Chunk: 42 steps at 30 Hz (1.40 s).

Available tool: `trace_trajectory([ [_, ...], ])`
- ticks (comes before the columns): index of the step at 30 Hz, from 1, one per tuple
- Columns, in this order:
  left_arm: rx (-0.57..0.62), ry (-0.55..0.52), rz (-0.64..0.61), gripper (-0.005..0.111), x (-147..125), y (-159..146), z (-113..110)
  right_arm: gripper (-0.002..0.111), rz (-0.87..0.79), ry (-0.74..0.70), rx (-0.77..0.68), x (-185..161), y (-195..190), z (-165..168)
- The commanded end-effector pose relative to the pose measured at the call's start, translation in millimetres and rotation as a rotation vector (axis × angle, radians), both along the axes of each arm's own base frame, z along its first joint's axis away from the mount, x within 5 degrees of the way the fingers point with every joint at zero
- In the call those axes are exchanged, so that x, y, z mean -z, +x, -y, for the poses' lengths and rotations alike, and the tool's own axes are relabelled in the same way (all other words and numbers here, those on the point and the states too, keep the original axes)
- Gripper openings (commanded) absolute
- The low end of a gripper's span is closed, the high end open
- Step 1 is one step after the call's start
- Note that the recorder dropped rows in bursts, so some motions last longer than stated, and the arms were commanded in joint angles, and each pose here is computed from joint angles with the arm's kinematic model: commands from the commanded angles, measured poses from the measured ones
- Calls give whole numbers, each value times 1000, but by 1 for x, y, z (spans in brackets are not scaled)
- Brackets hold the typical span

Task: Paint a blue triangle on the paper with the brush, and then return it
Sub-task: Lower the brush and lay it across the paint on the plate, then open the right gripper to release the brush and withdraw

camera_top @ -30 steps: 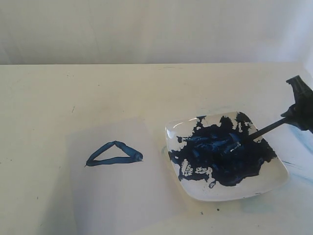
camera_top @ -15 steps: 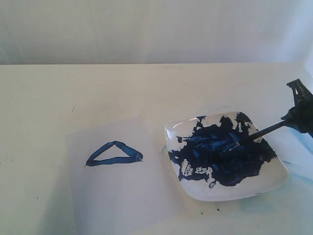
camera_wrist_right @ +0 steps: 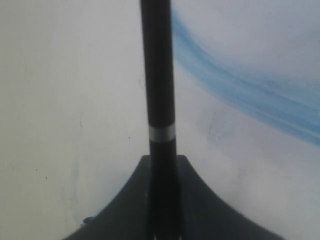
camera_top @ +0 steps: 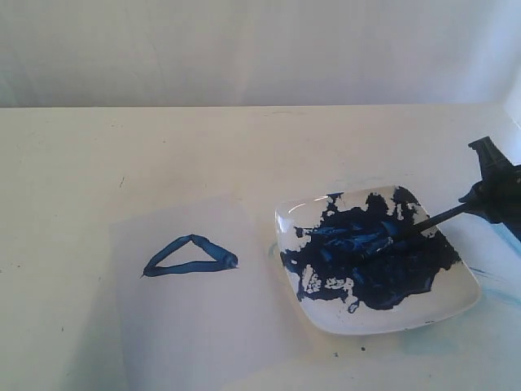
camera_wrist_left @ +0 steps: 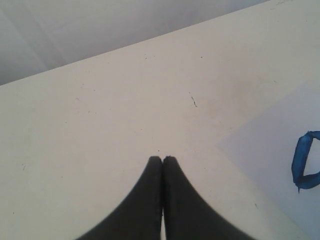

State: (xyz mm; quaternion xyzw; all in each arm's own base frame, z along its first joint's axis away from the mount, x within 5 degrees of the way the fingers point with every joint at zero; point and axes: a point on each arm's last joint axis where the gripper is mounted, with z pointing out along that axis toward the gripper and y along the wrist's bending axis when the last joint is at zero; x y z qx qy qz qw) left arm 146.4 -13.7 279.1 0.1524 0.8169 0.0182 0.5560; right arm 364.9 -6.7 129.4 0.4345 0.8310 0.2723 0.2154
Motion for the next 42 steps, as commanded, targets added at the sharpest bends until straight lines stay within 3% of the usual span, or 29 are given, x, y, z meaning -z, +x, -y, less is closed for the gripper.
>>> trace_trajectory([
  [1,-12,-28,-1,0,1,-1,0,0,20,-5,-6,-2,5,3],
  [13,-12,-28,-1,0,1,-1,0,3,6,3,-37,5,5,1],
  [29,-16,-27,7,0,1,-1,-1,58,30,6,-50,-5,5,1],
  [35,-23,-26,18,0,0,-1,-1,58,115,-67,-149,-42,-4,4],
  [42,-45,-23,54,0,-3,1,-3,58,83,-224,-193,-77,-29,38],
])
